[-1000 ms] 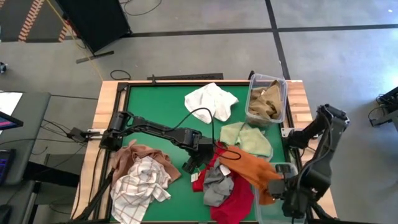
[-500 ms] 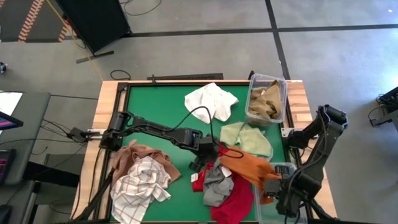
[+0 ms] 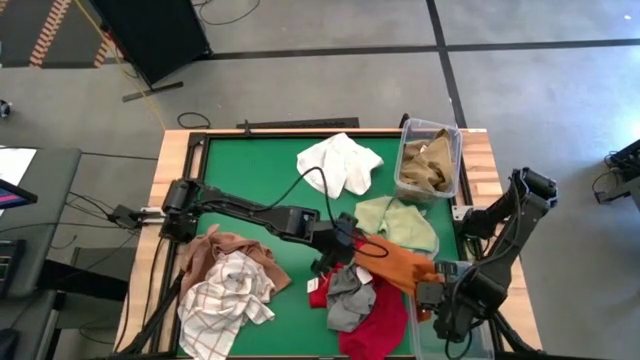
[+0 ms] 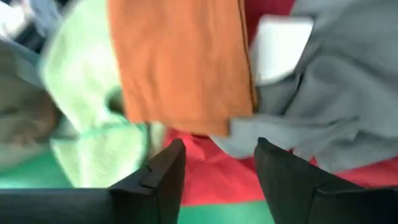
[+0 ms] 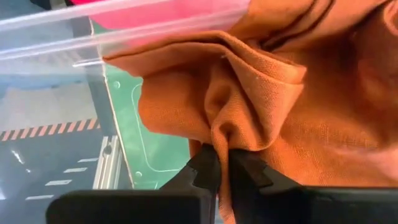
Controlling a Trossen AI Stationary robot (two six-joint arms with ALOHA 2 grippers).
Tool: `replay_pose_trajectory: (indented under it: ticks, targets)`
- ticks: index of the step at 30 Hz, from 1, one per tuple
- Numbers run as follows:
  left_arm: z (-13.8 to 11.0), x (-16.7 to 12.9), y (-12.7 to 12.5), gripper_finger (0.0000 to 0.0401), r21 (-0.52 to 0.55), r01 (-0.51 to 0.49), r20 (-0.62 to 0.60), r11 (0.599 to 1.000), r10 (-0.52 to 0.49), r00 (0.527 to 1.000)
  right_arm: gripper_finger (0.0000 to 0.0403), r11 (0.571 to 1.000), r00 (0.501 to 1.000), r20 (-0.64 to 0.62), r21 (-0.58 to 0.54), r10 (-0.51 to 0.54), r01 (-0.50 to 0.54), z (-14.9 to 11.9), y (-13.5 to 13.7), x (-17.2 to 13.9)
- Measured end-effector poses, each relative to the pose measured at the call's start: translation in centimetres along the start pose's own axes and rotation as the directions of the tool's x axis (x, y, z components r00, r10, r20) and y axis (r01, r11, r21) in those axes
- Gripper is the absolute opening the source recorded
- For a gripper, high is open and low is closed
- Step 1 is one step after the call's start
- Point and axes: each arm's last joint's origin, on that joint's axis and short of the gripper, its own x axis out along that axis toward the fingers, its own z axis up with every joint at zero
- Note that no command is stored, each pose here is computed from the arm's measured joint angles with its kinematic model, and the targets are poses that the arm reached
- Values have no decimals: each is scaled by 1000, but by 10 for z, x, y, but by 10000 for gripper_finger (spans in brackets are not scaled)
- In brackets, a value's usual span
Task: Sort towels by color in basket
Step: Put the orange towel into the bottom transparent bin
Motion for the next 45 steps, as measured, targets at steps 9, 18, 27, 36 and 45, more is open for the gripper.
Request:
replay_pose_trajectory:
  ticks: [9,18,27,36,45]
  targets:
    - [27,0,-15,274,-9,47,231,999,-44,972,56,1000,1000,6,2,1,-1,1,0,0]
    - [36,23,-26,289,-64,-128,255,990,140,957,56,1000,999,32,7,12,-13,3,1,0]
    - [24,62,-35,289,-101,-184,235,978,203,951,56,1000,998,68,16,7,-8,7,1,0]
    - [22,58,-13,274,-178,-353,207,918,386,899,56,1000,997,76,24,8,-9,9,0,0]
    - [16,61,-8,191,-176,-260,238,949,297,925,56,999,997,77,32,8,-11,11,-1,0]
